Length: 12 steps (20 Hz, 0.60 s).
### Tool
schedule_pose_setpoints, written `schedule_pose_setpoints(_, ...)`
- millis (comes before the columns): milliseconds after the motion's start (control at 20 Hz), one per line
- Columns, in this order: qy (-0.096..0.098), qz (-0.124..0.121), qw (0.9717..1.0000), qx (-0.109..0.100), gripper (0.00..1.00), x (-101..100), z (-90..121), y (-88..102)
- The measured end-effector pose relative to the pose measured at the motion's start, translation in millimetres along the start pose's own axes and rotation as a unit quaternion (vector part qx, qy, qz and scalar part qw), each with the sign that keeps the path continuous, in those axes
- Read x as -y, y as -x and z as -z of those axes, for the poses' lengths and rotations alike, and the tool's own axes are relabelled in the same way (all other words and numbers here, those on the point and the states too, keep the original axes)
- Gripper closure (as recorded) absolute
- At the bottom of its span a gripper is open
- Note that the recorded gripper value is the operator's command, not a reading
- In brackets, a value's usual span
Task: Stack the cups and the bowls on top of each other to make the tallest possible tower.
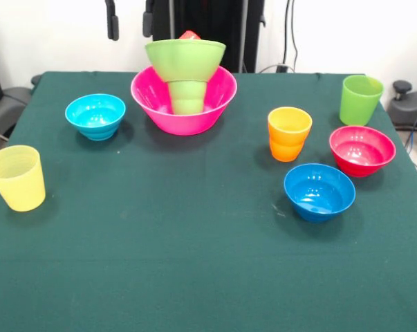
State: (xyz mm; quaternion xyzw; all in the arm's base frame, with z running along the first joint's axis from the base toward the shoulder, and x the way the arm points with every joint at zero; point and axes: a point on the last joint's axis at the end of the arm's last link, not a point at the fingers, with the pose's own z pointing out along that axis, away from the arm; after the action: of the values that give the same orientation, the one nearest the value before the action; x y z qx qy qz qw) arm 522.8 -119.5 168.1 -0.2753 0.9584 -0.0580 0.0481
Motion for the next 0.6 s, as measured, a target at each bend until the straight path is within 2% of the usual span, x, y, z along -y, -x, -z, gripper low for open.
schedule_pose_setpoints(450,0.013,-0.017,0.9995,-0.022,0.0,-1,-16,-22.2)
schedule_pose_setpoints(600,0.02,-0.015,0.9993,-0.029,0.0,-9,-22,-23.0)
